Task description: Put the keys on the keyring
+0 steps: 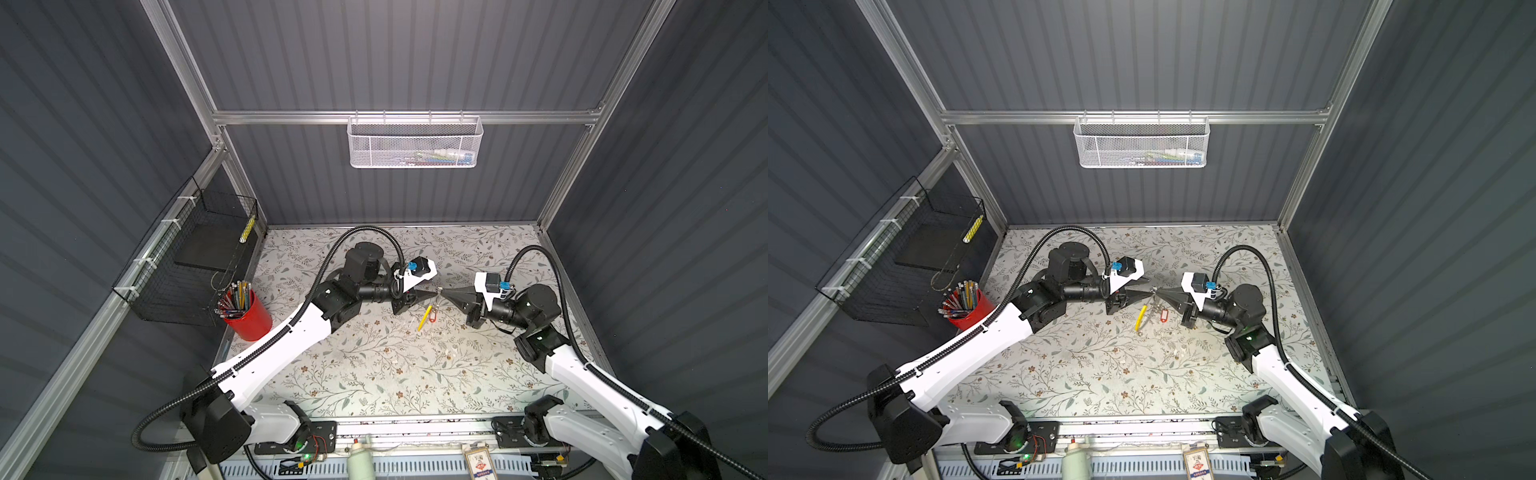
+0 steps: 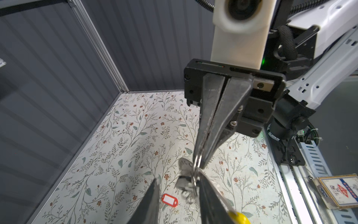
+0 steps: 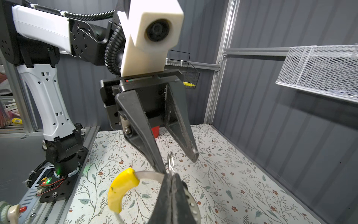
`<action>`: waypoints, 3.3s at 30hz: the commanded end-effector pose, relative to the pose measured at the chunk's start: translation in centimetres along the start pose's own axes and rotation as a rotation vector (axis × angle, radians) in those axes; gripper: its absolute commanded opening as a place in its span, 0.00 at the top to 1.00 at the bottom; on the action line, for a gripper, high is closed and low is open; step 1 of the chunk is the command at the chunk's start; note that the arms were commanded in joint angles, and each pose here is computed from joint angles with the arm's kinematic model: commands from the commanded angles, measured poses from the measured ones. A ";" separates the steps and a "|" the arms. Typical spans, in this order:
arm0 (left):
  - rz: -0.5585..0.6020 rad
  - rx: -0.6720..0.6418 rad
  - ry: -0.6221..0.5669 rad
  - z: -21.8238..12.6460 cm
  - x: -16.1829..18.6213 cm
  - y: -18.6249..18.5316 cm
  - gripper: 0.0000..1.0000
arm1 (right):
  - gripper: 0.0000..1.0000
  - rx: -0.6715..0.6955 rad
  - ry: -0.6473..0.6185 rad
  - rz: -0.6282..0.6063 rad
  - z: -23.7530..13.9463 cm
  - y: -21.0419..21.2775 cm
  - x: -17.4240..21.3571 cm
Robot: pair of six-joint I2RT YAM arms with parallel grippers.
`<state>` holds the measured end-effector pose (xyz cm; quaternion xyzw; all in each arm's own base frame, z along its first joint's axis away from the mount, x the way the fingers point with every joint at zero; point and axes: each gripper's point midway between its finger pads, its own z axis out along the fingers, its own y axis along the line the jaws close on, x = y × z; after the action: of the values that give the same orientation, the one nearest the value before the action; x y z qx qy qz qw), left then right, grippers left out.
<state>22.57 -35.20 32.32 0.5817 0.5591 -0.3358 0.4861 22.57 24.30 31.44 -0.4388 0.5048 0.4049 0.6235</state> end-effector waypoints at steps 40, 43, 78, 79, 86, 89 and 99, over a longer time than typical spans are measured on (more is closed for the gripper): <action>0.100 0.230 0.362 0.3 0.6 -2.2 1.00 | 0.79 0.043 0.212 -0.217 -1.9 0.7 0.0; 0.104 0.238 0.364 0.5 0.4 -2.4 1.00 | 0.80 0.020 0.216 -0.205 -1.7 0.8 0.3; 0.122 0.218 0.381 1.4 0.3 -2.2 1.00 | 0.76 -0.035 0.200 -0.175 -1.5 1.7 1.0; 0.123 0.222 0.381 1.4 0.3 -2.3 1.00 | 0.77 -0.030 0.196 -0.176 -1.4 1.5 0.9; 0.130 0.225 0.389 1.5 0.6 -2.5 1.00 | 0.78 -0.020 0.173 -0.165 -1.0 1.1 0.5; 0.136 0.226 0.395 1.6 0.7 -2.5 1.00 | 0.80 -0.029 0.171 -0.156 -0.9 1.2 0.6; 0.145 0.229 0.398 1.6 0.7 -2.6 1.00 | 0.91 -0.038 0.174 -0.136 -0.8 1.2 0.9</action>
<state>20.67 -36.27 30.00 0.7183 0.5753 -0.2378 0.3106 21.59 23.80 29.39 -0.5164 0.5311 0.3274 0.5866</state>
